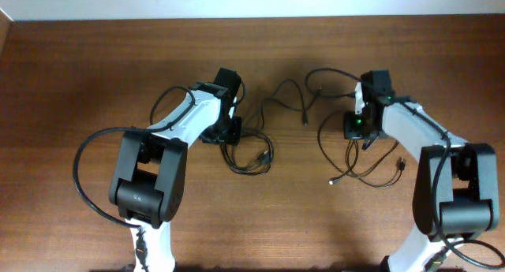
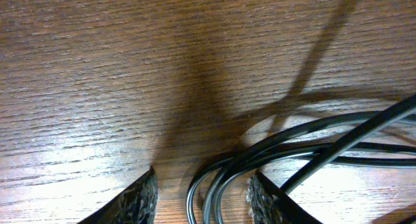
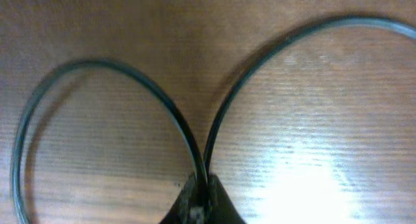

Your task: Untangle cables

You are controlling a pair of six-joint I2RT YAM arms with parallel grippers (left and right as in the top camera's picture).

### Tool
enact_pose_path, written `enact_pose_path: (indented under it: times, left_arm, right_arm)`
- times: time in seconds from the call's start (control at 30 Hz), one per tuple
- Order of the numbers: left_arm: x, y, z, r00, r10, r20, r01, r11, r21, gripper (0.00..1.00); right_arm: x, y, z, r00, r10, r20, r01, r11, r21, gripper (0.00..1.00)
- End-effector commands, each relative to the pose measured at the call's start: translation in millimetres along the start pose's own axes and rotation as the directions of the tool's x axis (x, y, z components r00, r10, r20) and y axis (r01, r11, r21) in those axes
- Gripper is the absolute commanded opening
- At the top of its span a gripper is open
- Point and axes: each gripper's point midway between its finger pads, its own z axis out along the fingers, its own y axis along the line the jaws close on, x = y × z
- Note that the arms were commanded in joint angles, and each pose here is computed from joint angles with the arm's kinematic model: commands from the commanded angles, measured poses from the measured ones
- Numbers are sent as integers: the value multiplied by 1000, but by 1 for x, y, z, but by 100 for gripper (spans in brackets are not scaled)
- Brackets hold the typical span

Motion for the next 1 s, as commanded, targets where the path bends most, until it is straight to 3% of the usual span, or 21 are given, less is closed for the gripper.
enact_pose_path:
  times: [0.0,0.13,0.2,0.5,0.6,0.63,0.67,0.7,0.8,0.83,0.9,0.97]
  left_arm:
    - [5,0,5,1000,-5,-13,5,1000,-1,47]
    - [5,0,5,1000,-5,-11,5,1000,-1,48]
    - [5,0,5,1000,-5,-10,5,1000,-1,47]
    - [4,-2,5,1000,0,-7,0,1000,0,48]
    - [4,-2,5,1000,0,-6,0,1000,1,48]
    - [4,-2,5,1000,0,-6,0,1000,1,48]
    - [4,-2,5,1000,0,-6,0,1000,1,48]
    - [4,-2,5,1000,0,-6,0,1000,1,48]
    - [4,-2,5,1000,0,-6,0,1000,1,48]
    - [4,-2,5,1000,0,-7,0,1000,1,48]
    - [4,-2,5,1000,0,-7,0,1000,0,48]
    - [4,-2,5,1000,0,-7,0,1000,1,48]
  right_arm:
    - [-66,-13,-52,990,-31,138,29,999,20,4]
    - [-133,-53,-134,949,-23,315,-38,982,184,4]
    - [-140,-61,-141,940,-12,342,-60,978,199,4]
    - [-108,-113,-74,980,84,180,-134,948,289,4]
    - [-100,-117,-63,986,94,136,-131,947,293,10]
    - [-100,-117,-63,986,94,136,-130,947,292,22]
    - [-100,-117,-62,986,94,136,-130,947,292,58]
    - [-100,-117,-62,986,94,135,-130,947,292,70]
    - [-98,-112,-61,988,94,125,-125,956,266,93]
    - [-98,-100,-58,988,95,119,-117,974,196,98]
    - [-90,-73,-53,992,98,74,-101,994,45,100]
    - [-61,-46,-53,993,102,-55,-107,991,-84,99]
